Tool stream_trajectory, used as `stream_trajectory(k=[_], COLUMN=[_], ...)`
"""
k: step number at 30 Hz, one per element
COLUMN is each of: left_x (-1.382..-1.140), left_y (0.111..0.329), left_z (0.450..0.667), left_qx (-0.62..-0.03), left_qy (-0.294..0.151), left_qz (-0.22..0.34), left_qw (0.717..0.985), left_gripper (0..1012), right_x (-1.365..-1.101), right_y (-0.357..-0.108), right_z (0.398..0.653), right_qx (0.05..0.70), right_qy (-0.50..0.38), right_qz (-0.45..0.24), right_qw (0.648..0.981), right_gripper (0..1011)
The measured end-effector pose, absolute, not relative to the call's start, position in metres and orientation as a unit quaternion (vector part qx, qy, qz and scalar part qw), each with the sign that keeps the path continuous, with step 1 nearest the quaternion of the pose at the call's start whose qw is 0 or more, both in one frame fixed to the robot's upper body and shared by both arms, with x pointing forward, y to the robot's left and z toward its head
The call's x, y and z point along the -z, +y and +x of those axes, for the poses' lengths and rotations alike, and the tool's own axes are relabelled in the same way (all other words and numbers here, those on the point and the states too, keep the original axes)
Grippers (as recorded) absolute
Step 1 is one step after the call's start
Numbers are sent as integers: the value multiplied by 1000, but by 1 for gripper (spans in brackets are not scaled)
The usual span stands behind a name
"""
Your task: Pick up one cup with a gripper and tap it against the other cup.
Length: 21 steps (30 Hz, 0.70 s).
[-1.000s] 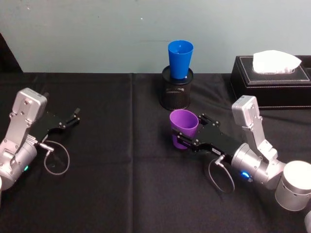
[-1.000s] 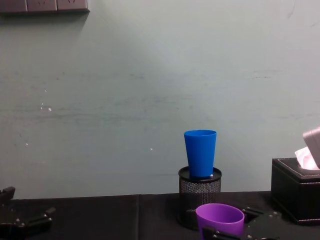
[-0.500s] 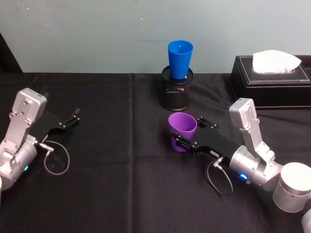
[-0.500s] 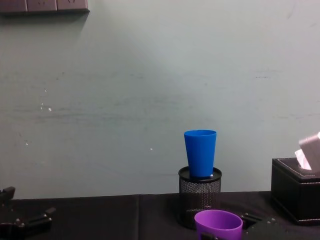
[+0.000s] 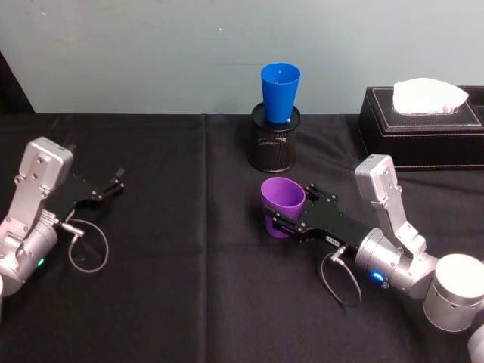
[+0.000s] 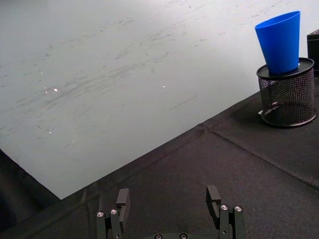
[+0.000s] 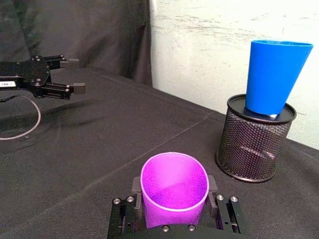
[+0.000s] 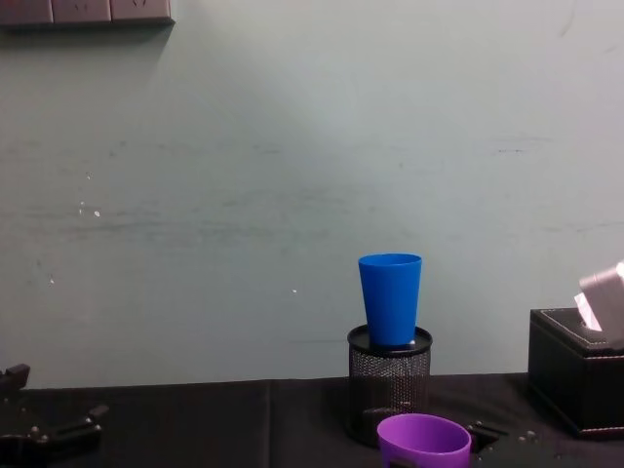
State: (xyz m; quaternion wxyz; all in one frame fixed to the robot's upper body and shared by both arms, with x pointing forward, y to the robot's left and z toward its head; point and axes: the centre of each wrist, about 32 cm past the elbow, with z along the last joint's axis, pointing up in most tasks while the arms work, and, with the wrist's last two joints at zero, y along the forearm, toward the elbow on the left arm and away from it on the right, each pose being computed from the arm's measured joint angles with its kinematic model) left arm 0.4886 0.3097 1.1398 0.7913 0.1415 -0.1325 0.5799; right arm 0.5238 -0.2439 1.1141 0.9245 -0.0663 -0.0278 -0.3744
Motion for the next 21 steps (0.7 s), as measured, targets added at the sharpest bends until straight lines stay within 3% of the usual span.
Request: stream_trajectory(k=[6,14,21], left_x=[-1140,-1140,-1140], left_y=[310,310,310], left_z=[489,489,489], left_qx=[-580,-580,-580], left_qy=[-132,-132,-132], left_qz=[141,141,142], left_qw=[791,791,791], left_gripper=[1005,1005,1005], right_x=[-1114,-1114,-1114], right_y=[-244,-244,-244], right_z=[524,523,523], right_qx=[374,374,374], right_qy=[-28,-27,-27], right_qz=[-67,-68,-68], right_qw=[924,924,924], right_gripper=[760,983,1004])
